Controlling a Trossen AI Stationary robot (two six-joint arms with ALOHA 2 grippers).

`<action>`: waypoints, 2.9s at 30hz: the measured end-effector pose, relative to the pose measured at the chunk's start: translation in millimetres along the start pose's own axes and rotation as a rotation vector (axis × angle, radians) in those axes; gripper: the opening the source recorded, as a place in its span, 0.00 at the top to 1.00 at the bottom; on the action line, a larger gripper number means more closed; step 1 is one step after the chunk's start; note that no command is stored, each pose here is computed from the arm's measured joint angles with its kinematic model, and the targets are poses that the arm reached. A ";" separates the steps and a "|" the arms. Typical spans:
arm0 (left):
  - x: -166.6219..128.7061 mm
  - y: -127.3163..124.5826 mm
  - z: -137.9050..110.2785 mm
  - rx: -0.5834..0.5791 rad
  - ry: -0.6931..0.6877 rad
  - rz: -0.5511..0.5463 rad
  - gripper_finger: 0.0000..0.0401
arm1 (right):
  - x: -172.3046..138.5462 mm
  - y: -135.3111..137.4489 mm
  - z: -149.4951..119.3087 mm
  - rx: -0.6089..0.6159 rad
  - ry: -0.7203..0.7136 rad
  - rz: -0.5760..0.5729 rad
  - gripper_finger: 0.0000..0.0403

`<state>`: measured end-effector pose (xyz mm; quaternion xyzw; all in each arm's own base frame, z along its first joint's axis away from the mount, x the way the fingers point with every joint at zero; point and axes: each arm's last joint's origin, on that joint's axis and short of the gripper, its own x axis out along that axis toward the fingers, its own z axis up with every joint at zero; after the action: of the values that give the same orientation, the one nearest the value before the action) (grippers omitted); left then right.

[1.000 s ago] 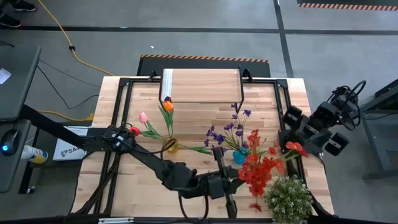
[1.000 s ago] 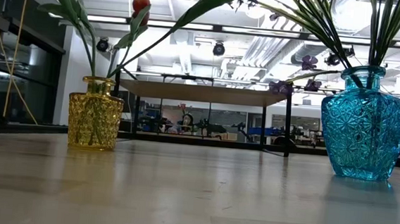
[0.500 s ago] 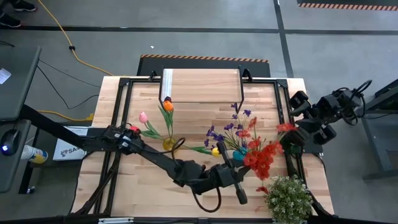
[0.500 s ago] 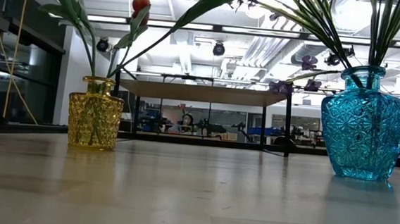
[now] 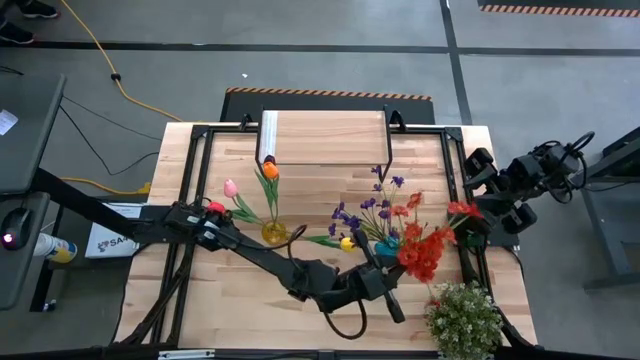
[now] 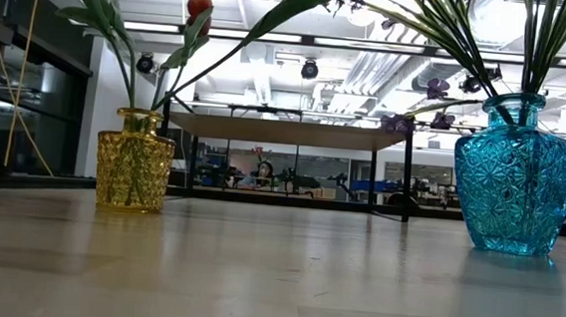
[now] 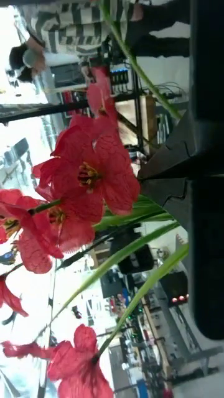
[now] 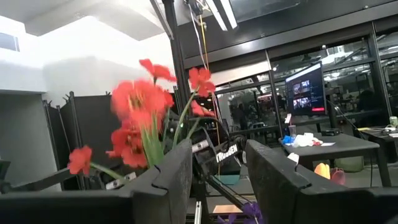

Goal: Pick and place flowers into a vace then onto a shelf
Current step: Put the red flowers into the blue vase

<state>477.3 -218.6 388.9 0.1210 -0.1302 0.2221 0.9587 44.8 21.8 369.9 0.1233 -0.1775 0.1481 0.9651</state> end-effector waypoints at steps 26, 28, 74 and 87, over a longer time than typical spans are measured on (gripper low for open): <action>-0.8 -8.0 -60.2 -0.103 -0.040 0.114 0.94 | -14.4 -7.6 16.8 -0.028 0.196 -0.114 0.65; -4.0 -7.5 -65.3 -0.098 -0.057 0.130 0.94 | -14.9 -7.8 17.2 -0.030 0.202 -0.115 0.65; -2.4 -8.8 -122.4 -0.192 0.106 0.122 0.86 | -15.9 -9.7 13.6 -0.072 0.235 -0.164 0.65; -20.5 -19.0 -118.2 -0.175 0.192 0.288 0.82 | -15.9 -9.5 13.8 -0.070 0.234 -0.159 0.65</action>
<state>491.4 -209.0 268.6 -0.0046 -0.0730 0.3553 0.9319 29.6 5.1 374.6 0.0851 -0.0586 0.0783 0.9916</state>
